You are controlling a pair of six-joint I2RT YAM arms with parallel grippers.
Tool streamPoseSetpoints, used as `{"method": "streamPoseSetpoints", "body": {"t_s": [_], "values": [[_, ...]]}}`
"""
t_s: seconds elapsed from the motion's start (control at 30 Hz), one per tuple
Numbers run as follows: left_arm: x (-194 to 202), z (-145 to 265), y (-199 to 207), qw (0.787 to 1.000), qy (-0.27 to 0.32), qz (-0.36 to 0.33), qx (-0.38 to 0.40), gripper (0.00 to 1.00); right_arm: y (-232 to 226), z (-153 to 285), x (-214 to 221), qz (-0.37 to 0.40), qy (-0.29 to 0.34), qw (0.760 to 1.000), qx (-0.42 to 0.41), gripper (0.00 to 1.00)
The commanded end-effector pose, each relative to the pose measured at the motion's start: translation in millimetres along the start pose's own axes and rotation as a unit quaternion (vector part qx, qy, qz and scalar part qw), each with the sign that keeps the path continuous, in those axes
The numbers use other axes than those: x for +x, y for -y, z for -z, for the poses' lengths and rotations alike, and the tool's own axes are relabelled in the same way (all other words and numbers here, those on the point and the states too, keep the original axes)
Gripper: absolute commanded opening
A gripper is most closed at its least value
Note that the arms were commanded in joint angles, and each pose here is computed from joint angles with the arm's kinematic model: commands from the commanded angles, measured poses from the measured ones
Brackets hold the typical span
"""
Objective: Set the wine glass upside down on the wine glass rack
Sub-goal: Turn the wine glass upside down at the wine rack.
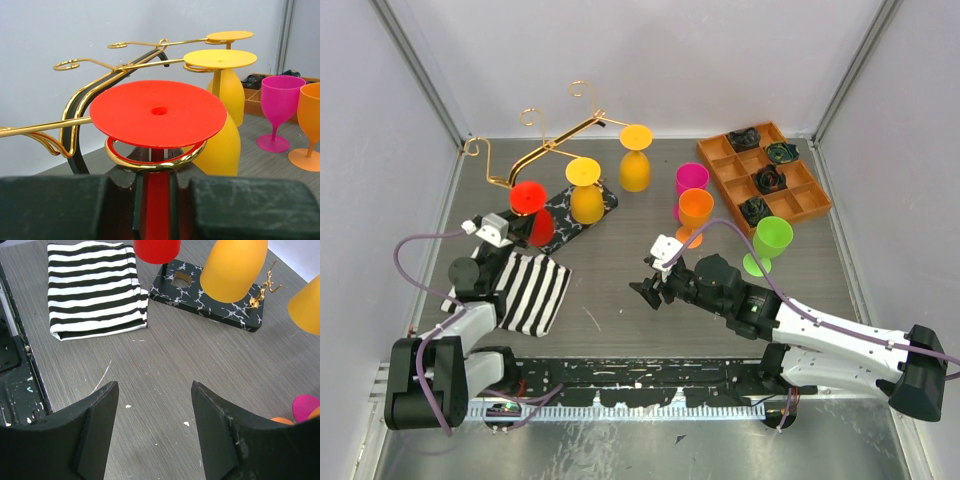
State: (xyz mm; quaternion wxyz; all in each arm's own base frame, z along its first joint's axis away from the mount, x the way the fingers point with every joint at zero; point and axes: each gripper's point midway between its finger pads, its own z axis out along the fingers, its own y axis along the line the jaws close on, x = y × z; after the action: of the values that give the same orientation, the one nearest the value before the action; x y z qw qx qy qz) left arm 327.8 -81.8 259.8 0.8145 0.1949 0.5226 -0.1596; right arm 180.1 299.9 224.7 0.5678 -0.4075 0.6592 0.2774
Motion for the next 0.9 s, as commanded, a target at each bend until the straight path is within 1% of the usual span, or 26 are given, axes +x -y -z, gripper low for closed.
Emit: {"method": "streamPoseSetpoints", "body": {"t_s": [0.0, 0.1, 0.17, 0.87], "values": [[-16.5, 0.4, 3.6, 0.999, 0.025, -0.019, 0.007, 0.13, 2.5, 3.3, -23.8, -0.008, 0.036, 0.999, 0.006, 0.66], [-20.7, 2.8, 4.7, 0.999, 0.028, -0.023, 0.006, 0.03, 2.4, 2.9, -23.9, -0.009, 0.036, 0.999, 0.005, 0.66], [-23.8, 3.8, 5.4, 0.999, 0.031, -0.025, 0.006, 0.0, 2.3, 3.0, -23.2, -0.009, 0.035, 0.999, 0.005, 0.66], [-35.7, 21.9, 14.9, 0.999, 0.05, -0.009, -0.004, 0.0, -0.4, 0.7, -22.3, -0.011, 0.033, 0.999, -0.001, 0.66]]}}
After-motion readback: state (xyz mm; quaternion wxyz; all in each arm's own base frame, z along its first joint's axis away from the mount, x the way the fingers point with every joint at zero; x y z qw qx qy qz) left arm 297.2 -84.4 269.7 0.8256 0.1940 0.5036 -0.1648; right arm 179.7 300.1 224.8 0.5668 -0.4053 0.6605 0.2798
